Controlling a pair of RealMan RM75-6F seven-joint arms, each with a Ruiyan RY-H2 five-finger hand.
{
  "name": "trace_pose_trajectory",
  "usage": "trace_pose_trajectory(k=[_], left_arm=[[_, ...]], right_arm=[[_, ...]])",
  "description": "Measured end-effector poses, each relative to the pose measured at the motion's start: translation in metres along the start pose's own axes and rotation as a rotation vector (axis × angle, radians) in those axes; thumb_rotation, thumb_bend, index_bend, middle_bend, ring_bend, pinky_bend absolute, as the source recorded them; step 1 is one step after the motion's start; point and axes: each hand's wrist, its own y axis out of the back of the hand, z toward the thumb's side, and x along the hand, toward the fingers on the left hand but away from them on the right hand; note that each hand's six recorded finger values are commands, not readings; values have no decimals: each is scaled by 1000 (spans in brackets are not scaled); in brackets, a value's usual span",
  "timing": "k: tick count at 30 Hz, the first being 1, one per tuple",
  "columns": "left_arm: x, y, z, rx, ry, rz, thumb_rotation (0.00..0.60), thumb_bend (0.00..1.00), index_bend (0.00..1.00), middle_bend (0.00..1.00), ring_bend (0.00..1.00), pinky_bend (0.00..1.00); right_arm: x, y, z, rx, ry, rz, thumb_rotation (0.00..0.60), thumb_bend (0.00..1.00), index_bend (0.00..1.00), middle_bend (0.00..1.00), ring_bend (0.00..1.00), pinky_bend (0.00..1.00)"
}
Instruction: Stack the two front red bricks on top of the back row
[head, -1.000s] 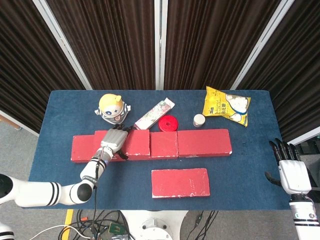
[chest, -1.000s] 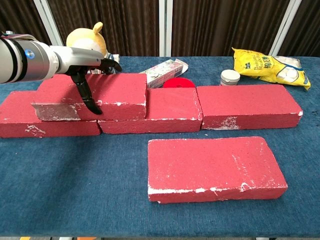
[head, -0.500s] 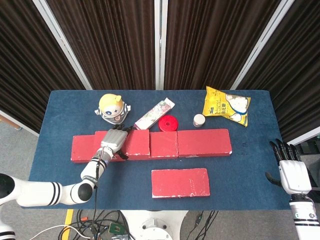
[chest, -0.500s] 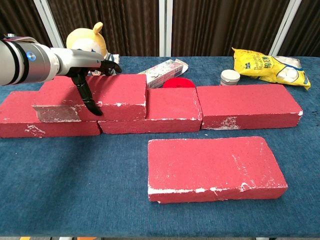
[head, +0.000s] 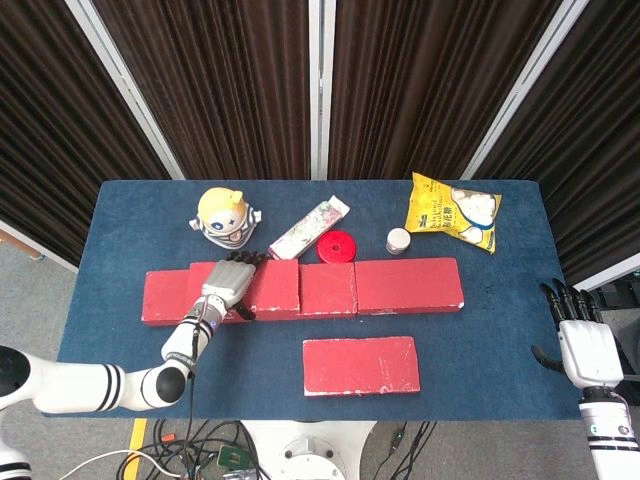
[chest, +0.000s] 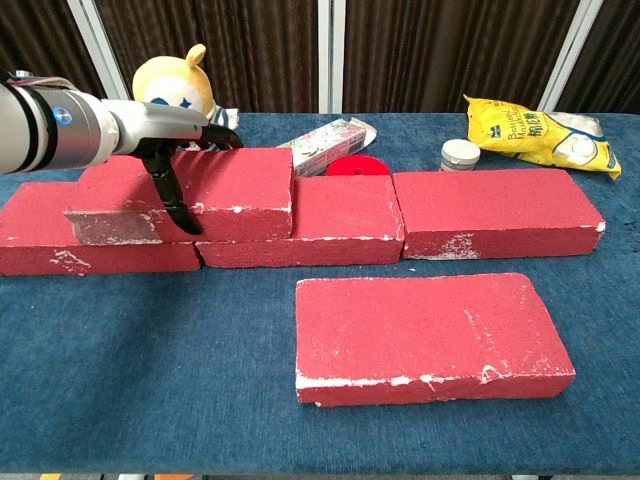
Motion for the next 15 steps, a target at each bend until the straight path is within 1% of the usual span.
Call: trace_pose_trajectory(k=[10,15], left_arm=[[-1,0,2,-3,-6,-3,600,0,30,0,0,0],[-2,3,3,-8,-15,13,600,0,21,0,0,0]], right_arm=[[0,0,-1,1,-2,0,600,155,0,0,0,0],[0,1,-1,1,-2,-2,600,155,0,0,0,0]])
